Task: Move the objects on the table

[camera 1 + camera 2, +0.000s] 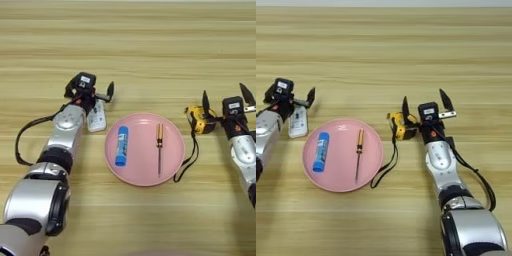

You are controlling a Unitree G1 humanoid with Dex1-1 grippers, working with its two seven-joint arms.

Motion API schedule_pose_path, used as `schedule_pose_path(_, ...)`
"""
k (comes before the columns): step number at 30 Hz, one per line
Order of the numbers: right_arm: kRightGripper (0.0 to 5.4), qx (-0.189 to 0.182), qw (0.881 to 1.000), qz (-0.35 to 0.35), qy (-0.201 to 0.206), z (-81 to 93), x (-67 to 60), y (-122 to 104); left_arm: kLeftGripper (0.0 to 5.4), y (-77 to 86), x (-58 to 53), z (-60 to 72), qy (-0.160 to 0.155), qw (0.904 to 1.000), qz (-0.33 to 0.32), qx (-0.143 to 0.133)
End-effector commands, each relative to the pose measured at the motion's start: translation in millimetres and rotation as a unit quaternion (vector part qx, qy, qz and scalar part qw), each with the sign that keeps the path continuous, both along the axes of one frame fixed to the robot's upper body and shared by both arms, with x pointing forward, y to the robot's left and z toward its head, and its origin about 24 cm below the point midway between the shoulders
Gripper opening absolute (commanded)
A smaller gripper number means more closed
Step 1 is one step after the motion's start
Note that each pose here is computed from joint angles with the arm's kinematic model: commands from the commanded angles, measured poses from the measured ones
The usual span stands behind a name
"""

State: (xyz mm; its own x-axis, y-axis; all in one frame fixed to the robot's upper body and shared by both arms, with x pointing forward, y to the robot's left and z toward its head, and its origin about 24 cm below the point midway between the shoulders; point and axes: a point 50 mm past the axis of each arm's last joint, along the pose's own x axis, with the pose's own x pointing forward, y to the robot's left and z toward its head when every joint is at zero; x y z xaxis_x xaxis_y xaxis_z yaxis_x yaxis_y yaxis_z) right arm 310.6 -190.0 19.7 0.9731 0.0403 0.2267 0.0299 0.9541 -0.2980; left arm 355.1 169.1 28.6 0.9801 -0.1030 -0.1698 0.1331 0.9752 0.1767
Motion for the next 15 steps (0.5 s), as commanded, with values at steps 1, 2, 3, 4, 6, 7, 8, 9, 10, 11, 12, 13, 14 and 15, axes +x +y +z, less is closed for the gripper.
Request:
schedule_pose_path(1, 5.40, -0.002, 1.000, 0.003, -0.010, 3.4, 2.1, 4.1, 5.37, 4.7, -0.3, -4.7, 0.031, 0.9982, 0.048, 0.019)
schedule_pose_path(2, 5.40, -0.002, 1.000, 0.003, -0.009, 3.3, 2.1, 4.3, 5.37, 5.1, -0.5, -5.8, 0.038, 0.9976, 0.055, 0.013)
schedule_pose_path(3, 5.40, -0.002, 1.000, 0.003, -0.009, 3.2, 2.1, 4.4, 5.37, 5.3, -0.7, -7.0, 0.045, 0.9971, 0.061, 0.007)
schedule_pose_path(4, 5.40, -0.002, 1.000, 0.002, -0.009, 3.2, 2.2, 4.5, 5.37, 5.4, -0.9, -7.9, 0.052, 0.9966, 0.065, 0.001)
schedule_pose_path(6, 5.40, -0.002, 1.000, 0.002, -0.010, 3.3, 2.4, 4.9, 5.37, 6.1, -1.2, -9.4, 0.062, 0.9956, 0.070, -0.005)
schedule_pose_path(7, 5.40, -0.002, 1.000, 0.002, -0.010, 3.4, 2.5, 5.2, 5.37, 6.6, -1.5, -10.2, 0.066, 0.9951, 0.074, -0.006)
schedule_pose_path(8, 5.40, -0.003, 1.000, 0.003, -0.010, 3.5, 2.5, 5.4, 5.37, 7.2, -2.0, -11.6, 0.072, 0.9943, 0.078, -0.009)
schedule_pose_path(9, 5.40, -0.004, 1.000, 0.003, -0.010, 3.5, 2.6, 5.8, 5.37, 7.8, -2.5, -13.1, 0.080, 0.9932, 0.083, -0.013)
schedule_pose_path(10, 5.40, -0.005, 1.000, 0.003, -0.010, 3.5, 2.7, 6.1, 5.37, 8.3, -3.0, -14.8, 0.088, 0.9921, 0.088, -0.019)
schedule_pose_path(11, 5.40, -0.006, 1.000, 0.003, -0.010, 3.4, 2.8, 6.5, 5.37, 8.3, -3.7, -16.5, 0.096, 0.9911, 0.088, -0.025)
schedule_pose_path(12, 5.40, -0.007, 1.000, 0.003, -0.010, 3.4, 2.9, 6.9, 5.37, 7.9, -4.3, -17.9, 0.103, 0.9905, 0.086, -0.032)
schedule_pose_path(13, 5.40, -0.008, 1.000, 0.003, -0.010, 3.4, 3.1, 7.3, 5.37, 7.3, -4.9, -18.8, 0.108, 0.9900, 0.082, -0.037)
schedule_pose_path(14, 5.40, -0.009, 1.000, 0.003, -0.010, 3.4, 3.3, 7.8, 5.37, 6.3, -5.4, -19.5, 0.113, 0.9896, 0.078, -0.043)
schedule_pose_path(15, 5.40, -0.010, 1.000, 0.003, -0.010, 3.4, 3.4, 8.2, 5.37, 5.4, -5.7, -19.9, 0.118, 0.9891, 0.074, -0.048)
